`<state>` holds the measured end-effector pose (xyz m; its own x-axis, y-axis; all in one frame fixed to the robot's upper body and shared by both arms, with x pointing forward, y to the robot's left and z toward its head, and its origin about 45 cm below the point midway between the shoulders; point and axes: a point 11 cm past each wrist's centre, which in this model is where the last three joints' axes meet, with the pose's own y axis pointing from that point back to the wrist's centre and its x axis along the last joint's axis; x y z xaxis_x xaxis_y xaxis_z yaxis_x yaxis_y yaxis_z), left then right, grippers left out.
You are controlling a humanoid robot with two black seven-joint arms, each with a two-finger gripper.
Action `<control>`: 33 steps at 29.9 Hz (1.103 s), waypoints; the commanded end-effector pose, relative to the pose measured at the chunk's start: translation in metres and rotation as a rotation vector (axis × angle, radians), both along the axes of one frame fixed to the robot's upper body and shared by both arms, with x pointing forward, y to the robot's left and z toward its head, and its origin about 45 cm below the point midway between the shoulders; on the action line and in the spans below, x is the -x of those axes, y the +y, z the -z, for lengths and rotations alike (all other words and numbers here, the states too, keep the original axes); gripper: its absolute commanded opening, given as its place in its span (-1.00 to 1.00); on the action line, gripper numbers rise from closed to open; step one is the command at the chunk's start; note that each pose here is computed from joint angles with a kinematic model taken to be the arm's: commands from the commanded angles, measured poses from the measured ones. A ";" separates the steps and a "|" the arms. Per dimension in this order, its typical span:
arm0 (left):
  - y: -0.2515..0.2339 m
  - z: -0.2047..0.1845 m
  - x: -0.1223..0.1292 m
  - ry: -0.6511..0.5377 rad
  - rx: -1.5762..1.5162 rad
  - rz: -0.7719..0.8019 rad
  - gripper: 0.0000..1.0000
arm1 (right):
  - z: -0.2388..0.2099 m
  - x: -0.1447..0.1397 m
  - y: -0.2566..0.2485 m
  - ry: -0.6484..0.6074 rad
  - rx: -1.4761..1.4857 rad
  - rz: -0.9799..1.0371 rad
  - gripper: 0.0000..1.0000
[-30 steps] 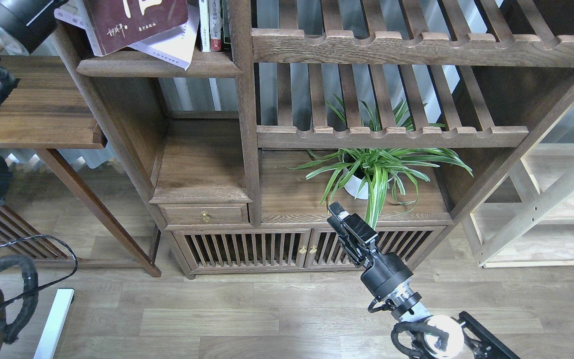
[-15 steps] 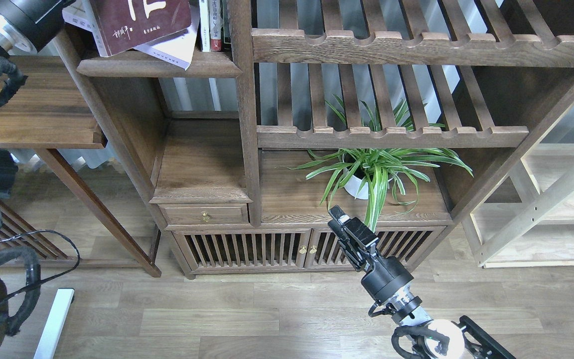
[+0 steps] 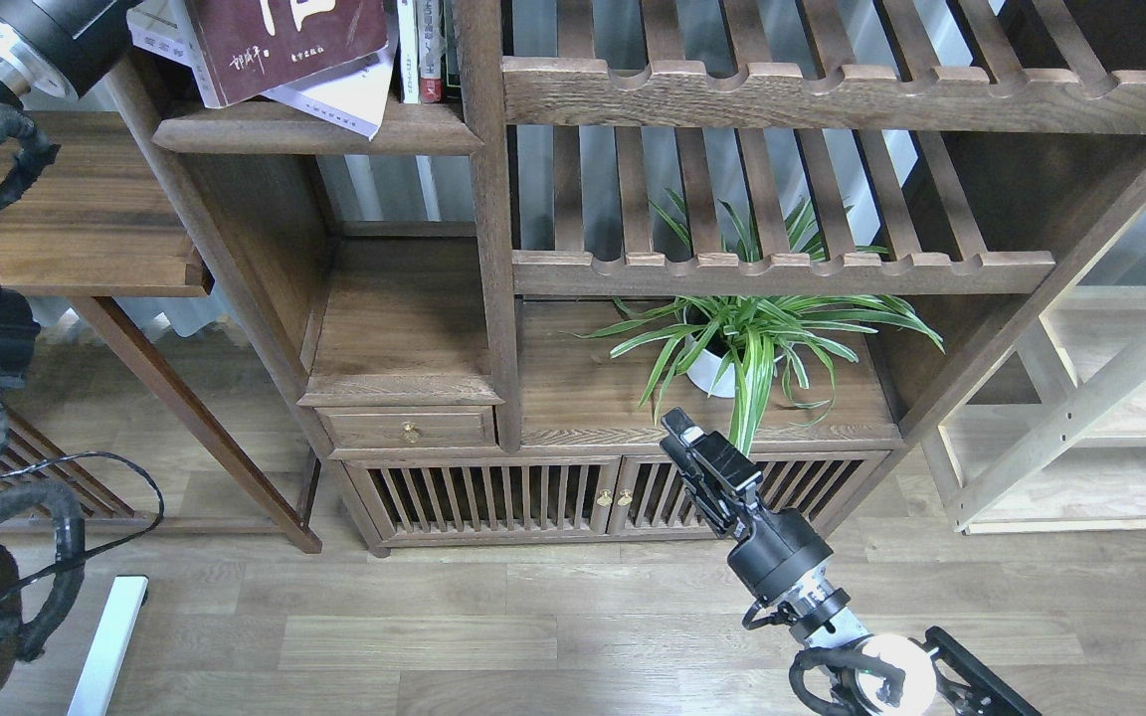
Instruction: Organize books on shelf
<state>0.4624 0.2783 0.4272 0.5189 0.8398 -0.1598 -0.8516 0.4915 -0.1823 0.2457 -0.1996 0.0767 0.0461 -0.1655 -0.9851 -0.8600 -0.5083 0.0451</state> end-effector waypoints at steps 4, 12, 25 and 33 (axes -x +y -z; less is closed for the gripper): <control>0.007 -0.006 0.003 -0.013 0.049 0.015 -0.85 | -0.002 -0.003 0.004 -0.008 -0.007 -0.004 0.10; 0.014 -0.007 0.005 -0.015 0.035 0.002 -0.85 | -0.003 -0.004 0.006 -0.011 -0.012 -0.004 0.09; 0.029 -0.016 0.013 -0.032 0.018 0.004 -0.97 | -0.006 -0.007 0.006 -0.019 -0.012 -0.006 0.09; 0.031 -0.016 0.014 -0.032 0.016 0.000 -0.80 | -0.006 -0.007 0.007 -0.022 -0.013 -0.009 0.09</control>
